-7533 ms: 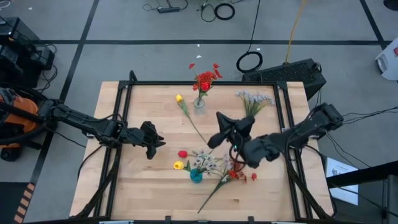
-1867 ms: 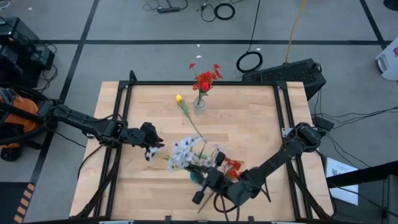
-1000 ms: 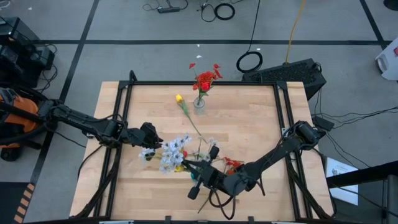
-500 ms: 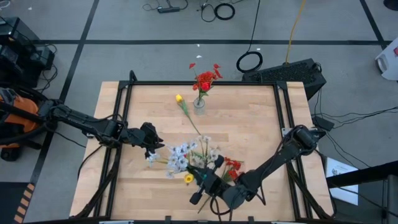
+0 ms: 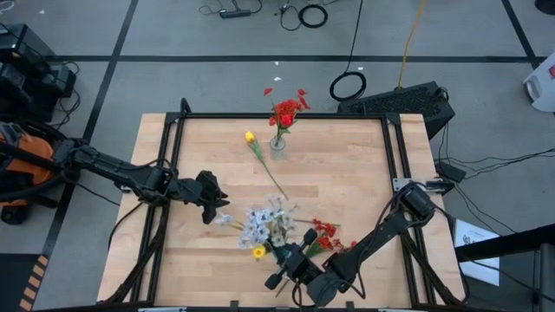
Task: Sort flowers into vase by color
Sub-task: Put the white flowers into the blue vase
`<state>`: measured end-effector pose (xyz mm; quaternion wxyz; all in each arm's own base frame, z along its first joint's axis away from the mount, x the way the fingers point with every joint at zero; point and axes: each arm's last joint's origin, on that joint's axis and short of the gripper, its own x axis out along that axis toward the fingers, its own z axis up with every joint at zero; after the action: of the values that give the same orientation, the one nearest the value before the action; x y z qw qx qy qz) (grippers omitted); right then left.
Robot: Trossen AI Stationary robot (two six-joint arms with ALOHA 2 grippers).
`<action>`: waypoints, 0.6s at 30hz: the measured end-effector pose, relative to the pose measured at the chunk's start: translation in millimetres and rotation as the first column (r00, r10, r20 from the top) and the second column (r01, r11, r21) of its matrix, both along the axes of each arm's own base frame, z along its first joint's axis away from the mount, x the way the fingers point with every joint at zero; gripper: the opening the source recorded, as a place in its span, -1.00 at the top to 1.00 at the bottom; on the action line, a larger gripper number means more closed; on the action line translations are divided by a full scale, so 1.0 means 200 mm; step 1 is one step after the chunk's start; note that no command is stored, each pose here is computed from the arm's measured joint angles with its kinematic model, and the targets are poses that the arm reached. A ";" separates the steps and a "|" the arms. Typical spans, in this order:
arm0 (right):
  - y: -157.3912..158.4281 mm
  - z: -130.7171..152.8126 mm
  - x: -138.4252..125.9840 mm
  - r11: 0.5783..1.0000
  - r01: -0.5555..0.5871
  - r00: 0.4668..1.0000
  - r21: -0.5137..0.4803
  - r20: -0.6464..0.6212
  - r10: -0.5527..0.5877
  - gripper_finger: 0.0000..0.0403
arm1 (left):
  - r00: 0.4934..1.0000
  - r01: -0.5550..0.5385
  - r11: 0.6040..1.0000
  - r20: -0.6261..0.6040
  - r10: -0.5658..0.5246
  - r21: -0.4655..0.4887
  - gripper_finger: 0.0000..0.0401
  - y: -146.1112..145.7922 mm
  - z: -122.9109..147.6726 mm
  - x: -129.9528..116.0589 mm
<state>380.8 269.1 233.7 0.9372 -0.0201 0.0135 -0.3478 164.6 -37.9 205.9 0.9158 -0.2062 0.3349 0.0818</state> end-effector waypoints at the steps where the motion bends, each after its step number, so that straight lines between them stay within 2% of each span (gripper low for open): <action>1: 0.00 -0.01 0.00 1.000 0.000 1.000 0.004 0.004 0.000 0.94 | 1.000 0.000 1.000 0.000 0.000 0.000 0.39 0.00 0.00 0.00; 18: 0.00 0.01 0.00 0.999 -0.029 0.999 0.041 0.035 0.027 0.60 | 1.000 -0.001 1.000 0.001 0.001 -0.001 0.39 0.00 0.00 0.00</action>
<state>380.6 269.1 236.7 0.9423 0.0049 0.0044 -0.3346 164.7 -37.9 205.9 0.9158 -0.2071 0.3343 0.0820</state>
